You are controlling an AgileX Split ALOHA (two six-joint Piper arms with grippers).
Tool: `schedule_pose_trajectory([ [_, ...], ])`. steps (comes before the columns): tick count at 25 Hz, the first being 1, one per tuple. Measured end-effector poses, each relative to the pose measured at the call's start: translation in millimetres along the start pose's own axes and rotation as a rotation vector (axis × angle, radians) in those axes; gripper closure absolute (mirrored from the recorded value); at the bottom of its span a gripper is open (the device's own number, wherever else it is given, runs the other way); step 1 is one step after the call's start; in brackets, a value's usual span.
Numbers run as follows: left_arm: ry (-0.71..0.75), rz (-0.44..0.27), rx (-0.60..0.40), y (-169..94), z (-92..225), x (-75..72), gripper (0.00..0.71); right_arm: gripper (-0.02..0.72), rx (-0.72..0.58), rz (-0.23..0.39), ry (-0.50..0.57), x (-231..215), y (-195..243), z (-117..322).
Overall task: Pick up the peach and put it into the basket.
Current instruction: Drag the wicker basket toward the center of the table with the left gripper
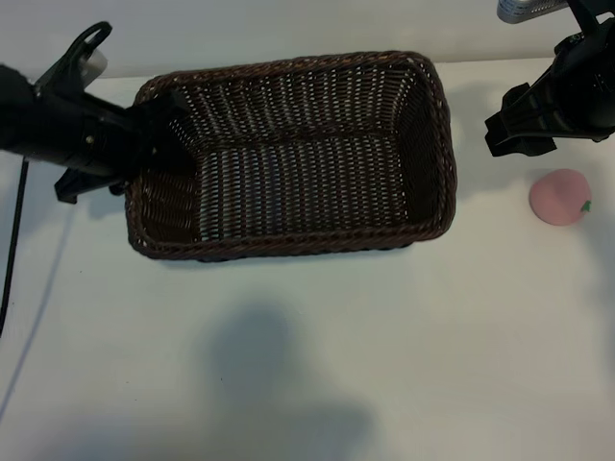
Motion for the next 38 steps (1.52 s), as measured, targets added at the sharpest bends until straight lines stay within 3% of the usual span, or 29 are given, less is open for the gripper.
schedule_pose_trajectory([
  [12,0.000,-0.026,0.031,34.6,-7.5,-4.2,0.391,0.122,0.000,0.000,0.000,0.0,0.0,0.0],
  [25,-0.030,-0.092,0.092,69.5,-8.3,15.9,0.391,0.122,0.000,0.000,0.000,0.0,0.0,0.0],
  [38,-0.019,-0.095,0.097,70.1,-8.1,16.3,0.391,0.122,0.000,0.000,0.000,0.0,0.0,0.0],
])
Point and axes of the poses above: a point on each arm's last joint axis where the gripper is mounted, y pointing out along that axis toward the gripper, x along the wrist's bending axis when the last joint is at zero, z = x × y, the point moved 4 cm from there along y, pointing out along that axis toward the gripper, and after that the axes turned 15 degrees about -y, right-handed, at the moved point
